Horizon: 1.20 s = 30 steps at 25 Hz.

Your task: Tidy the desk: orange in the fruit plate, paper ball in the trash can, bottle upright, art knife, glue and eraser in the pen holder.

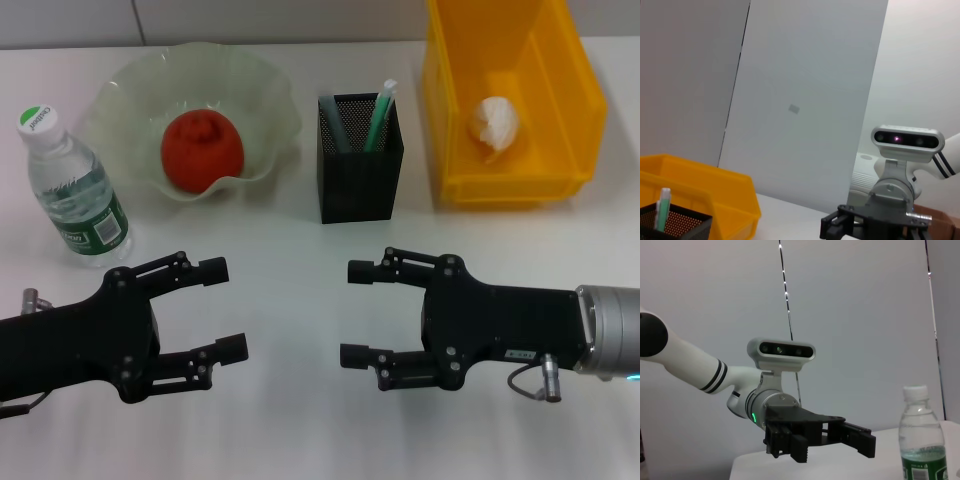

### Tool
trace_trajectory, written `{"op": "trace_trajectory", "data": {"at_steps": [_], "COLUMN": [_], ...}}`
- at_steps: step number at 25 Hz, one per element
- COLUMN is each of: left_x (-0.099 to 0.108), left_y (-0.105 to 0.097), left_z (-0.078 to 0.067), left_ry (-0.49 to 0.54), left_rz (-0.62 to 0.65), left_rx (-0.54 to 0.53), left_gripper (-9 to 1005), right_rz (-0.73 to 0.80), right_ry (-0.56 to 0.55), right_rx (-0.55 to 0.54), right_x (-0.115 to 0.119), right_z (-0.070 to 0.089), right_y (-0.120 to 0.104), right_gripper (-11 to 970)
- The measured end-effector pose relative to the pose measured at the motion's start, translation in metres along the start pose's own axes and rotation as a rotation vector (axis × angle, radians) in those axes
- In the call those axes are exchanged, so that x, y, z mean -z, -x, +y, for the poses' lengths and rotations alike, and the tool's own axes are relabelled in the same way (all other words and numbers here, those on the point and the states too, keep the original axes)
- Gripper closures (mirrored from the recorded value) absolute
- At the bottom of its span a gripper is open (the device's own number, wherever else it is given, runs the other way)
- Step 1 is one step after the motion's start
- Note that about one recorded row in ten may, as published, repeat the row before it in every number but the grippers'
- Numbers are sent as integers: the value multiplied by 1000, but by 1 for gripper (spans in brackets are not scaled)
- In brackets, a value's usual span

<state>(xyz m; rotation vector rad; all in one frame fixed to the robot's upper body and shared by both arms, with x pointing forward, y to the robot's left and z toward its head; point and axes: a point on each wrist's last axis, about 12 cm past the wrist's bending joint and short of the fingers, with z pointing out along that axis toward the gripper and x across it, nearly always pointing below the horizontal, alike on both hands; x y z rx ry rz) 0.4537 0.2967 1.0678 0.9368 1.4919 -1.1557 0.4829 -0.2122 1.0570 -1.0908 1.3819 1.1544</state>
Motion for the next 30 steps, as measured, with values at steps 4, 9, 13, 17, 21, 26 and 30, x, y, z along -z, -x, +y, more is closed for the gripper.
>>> {"op": "trace_trajectory", "data": {"at_steps": [4, 9, 13, 17, 21, 26, 30], "left_x": [-1, -1, -4, -6, -9, -10, -9], "left_y": [0, 0, -2, -2, -2, -4, -6], "left_z": [0, 0, -1, -2, -2, -4, -6], "left_ry": [1, 4, -1, -4, -10, -14, -9], "left_rz": [-3, -4, -6, -12, -13, -13, -13], "left_rx": [1, 1, 5, 6, 6, 14, 19], "left_gripper": [164, 164, 164, 164, 164, 164, 164], "right_rz": [4, 4, 2, -4, -8, -11, -10], "right_ry": [4, 4, 5, 3, 8, 13, 7], "right_rx": [9, 7, 6, 4, 8, 8, -1], "right_x": [0, 0, 0, 0, -1, -2, -2], "right_z": [2, 3, 4, 5, 4, 4, 5], "right_y": [-4, -5, -5, -5, -4, -3, -5], "right_gripper": [143, 143, 143, 143, 143, 143, 143]}}
